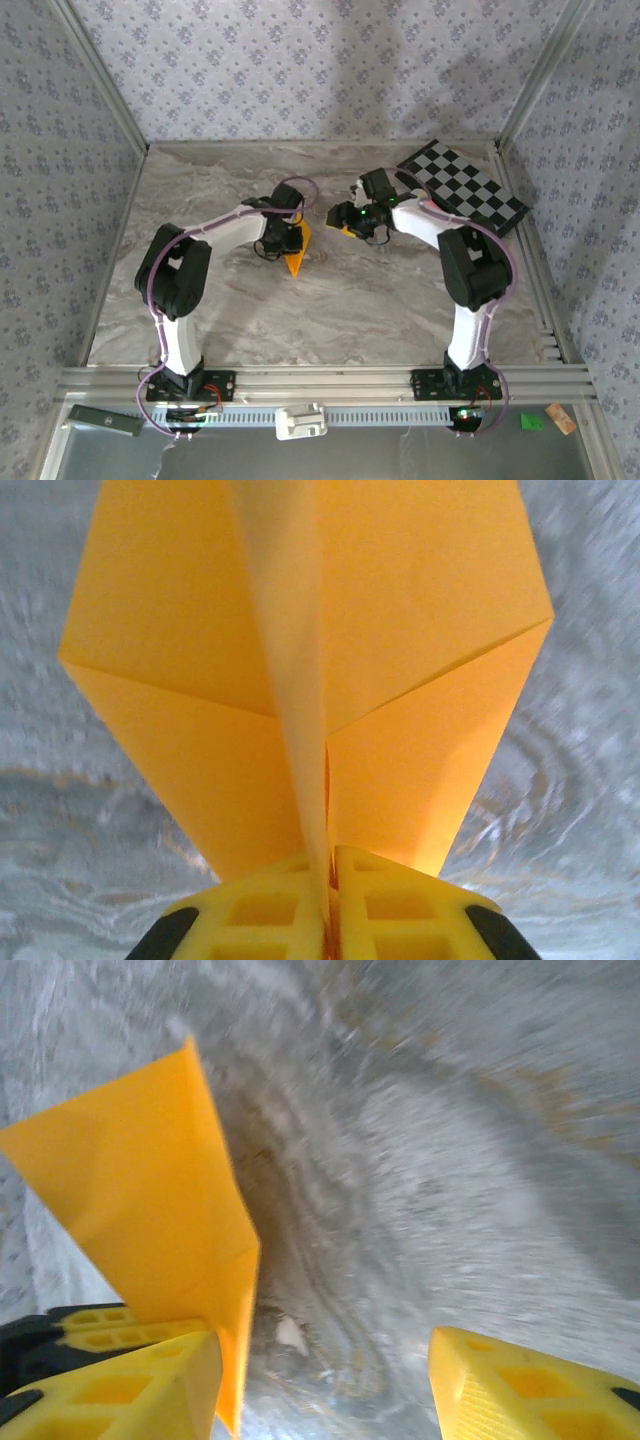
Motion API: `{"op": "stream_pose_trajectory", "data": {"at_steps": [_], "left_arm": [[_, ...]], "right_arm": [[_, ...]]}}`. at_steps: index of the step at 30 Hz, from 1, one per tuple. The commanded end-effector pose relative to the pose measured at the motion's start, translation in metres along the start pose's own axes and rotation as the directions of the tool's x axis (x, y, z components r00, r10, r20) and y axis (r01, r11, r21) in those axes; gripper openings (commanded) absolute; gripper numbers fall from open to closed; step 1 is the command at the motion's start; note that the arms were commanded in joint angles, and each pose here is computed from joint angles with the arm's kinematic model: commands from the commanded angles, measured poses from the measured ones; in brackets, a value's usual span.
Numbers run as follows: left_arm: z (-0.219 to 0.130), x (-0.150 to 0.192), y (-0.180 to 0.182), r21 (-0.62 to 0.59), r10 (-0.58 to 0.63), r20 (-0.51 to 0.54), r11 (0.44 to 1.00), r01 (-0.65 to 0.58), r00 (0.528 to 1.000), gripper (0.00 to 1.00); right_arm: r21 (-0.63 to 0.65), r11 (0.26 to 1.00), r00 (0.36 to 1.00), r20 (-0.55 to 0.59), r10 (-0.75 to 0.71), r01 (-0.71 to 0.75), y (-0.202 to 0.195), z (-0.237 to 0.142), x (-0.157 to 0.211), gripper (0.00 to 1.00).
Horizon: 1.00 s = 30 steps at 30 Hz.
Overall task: Fold a paper plane with a square sheet of paper (pick it up from the middle)
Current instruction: Move the paper plane to the center of the table.
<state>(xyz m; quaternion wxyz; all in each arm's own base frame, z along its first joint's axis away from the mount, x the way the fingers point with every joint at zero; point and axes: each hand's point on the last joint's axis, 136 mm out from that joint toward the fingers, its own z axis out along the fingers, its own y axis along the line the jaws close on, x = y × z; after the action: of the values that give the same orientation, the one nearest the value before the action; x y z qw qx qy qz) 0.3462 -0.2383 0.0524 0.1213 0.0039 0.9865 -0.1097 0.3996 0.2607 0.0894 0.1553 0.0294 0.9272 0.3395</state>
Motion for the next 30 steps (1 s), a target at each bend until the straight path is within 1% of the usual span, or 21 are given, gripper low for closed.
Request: {"op": "stream_pose_trajectory", "data": {"at_steps": [1, 4, 7, 8, 9, 12, 15, 16, 19, 22, 30], "left_arm": [[0.0, -0.026, 0.0, -0.052, 0.065, 0.033, 0.997, -0.063, 0.997, 0.09], [0.007, -0.05, -0.006, -0.065, 0.101, 0.049, 0.993, -0.097, 0.994, 0.08], [0.012, -0.072, -0.008, -0.1, 0.138, 0.059, 0.986, -0.132, 0.989, 0.09], [0.013, -0.078, -0.008, -0.112, 0.146, 0.063, 0.984, -0.138, 0.987, 0.09], [0.017, -0.086, -0.009, -0.123, 0.152, 0.066, 0.982, -0.143, 0.986, 0.09], [0.024, -0.101, -0.009, -0.155, 0.154, 0.078, 0.978, -0.141, 0.985, 0.08], [0.034, -0.108, -0.007, -0.178, 0.119, 0.074, 0.978, -0.105, 0.99, 0.08], [0.033, -0.115, -0.011, -0.17, 0.111, 0.088, 0.981, -0.095, 0.99, 0.08], [0.039, -0.12, -0.011, -0.182, 0.089, 0.091, 0.981, -0.071, 0.992, 0.1], [0.045, -0.121, -0.009, -0.2, 0.086, 0.086, 0.977, -0.068, 0.993, 0.15], [0.06, -0.115, 0.0, -0.244, 0.08, 0.051, 0.968, -0.066, 0.995, 0.27]], "right_arm": [[0.121, 0.992, 0.992, 0.117, -0.054, 0.04, -0.017, -0.031, -0.017, 0.59], [0.149, 0.988, 0.985, 0.161, -0.056, 0.032, -0.025, -0.045, -0.023, 0.6], [0.152, 0.988, 0.98, 0.188, -0.061, 0.032, -0.023, -0.053, -0.028, 0.62], [0.169, 0.985, 0.985, 0.165, -0.05, 0.022, -0.034, -0.049, -0.017, 0.62], [0.172, 0.985, 0.985, 0.167, -0.051, 0.021, -0.034, -0.05, -0.017, 0.62], [0.186, 0.982, 0.986, 0.159, -0.047, 0.017, -0.038, -0.05, -0.014, 0.62], [0.185, 0.983, 0.987, 0.157, -0.039, 0.009, -0.039, -0.051, -0.013, 0.62], [0.182, 0.983, 0.987, 0.157, -0.038, 0.009, -0.038, -0.051, -0.013, 0.62], [0.176, 0.984, 0.988, 0.154, -0.034, 0.006, -0.037, -0.052, -0.014, 0.62], [0.166, 0.986, 0.989, 0.148, -0.027, 0.002, -0.034, -0.051, -0.013, 0.62], [0.167, 0.986, 0.989, 0.142, -0.029, 0.005, -0.033, -0.05, -0.012, 0.61]]}}
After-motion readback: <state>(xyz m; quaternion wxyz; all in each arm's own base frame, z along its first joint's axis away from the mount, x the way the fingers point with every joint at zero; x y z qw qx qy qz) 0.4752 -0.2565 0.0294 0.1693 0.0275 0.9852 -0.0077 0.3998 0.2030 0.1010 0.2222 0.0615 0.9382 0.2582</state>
